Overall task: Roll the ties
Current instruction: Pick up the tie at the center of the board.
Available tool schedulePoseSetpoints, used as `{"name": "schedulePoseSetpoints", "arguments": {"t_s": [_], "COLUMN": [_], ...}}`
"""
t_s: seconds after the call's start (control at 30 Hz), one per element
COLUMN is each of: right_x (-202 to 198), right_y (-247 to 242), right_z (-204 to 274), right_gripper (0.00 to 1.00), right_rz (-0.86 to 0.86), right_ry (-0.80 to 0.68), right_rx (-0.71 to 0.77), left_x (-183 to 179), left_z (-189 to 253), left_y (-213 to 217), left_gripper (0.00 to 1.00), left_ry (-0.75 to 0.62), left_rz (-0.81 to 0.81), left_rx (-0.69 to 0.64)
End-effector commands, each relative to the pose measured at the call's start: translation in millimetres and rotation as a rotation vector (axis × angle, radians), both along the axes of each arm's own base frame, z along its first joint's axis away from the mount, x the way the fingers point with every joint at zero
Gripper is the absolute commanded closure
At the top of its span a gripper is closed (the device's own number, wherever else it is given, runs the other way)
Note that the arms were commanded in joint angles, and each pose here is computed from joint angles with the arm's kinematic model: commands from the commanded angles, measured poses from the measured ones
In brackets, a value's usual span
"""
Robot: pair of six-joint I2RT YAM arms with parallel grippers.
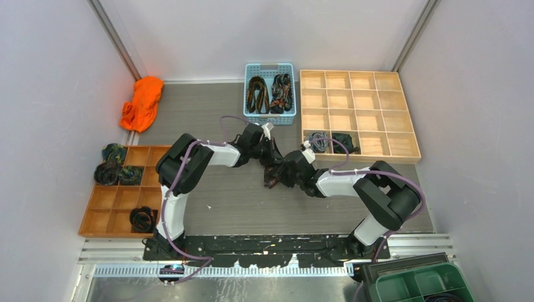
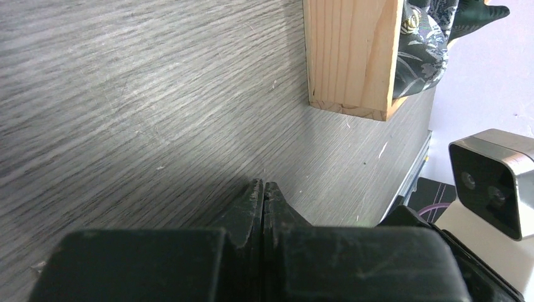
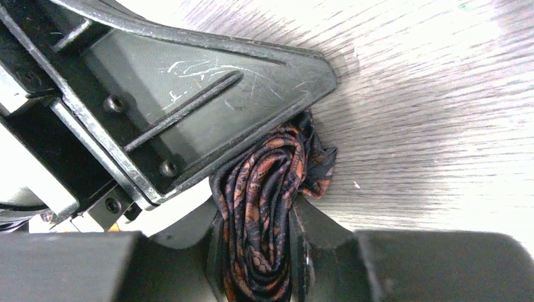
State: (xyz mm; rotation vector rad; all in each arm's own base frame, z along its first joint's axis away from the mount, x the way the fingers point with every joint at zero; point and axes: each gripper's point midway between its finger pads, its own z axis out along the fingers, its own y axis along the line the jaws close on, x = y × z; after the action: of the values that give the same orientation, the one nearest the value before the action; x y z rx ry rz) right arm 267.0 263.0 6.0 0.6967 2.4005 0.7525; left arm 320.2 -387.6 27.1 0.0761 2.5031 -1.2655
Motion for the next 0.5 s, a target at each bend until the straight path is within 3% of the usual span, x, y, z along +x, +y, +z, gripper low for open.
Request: {"name": "schedulePoseSetpoints", "arguments": {"t_s": [0.0, 0.17, 0.33, 0.47], "right_x": [-108.2, -105.4, -103.0, -95.8], "right_y": [-128.0, -124.7, -123.4, -127.7], "right_z": [-106.1, -103.7, -94.8, -69.5], "right_gripper": [0.78, 0.98, 0.99, 0.99], "right_rz": [0.059, 0.083, 0.099, 0.112], "right_ry": [0.428, 0.414, 0.377, 0.297], "right_rx": [-0.571, -0.568, -0.582, -0.681], "left_x": [-43.9, -44.4, -21.3, 13.7], "left_z": [-5.0, -6.1, 25.2, 70.1], "left_y": [-0.7, 1.1, 7.2, 41.0], "left_gripper": [1.00, 1.00, 1.00, 1.00], "left_ry": [0.086, 0.082, 0.010, -0.091], "left_rz": [-0.113, -0.107, -0.039, 0.114], "left_rx": [0.006, 0.010, 0.021, 0.143]}}
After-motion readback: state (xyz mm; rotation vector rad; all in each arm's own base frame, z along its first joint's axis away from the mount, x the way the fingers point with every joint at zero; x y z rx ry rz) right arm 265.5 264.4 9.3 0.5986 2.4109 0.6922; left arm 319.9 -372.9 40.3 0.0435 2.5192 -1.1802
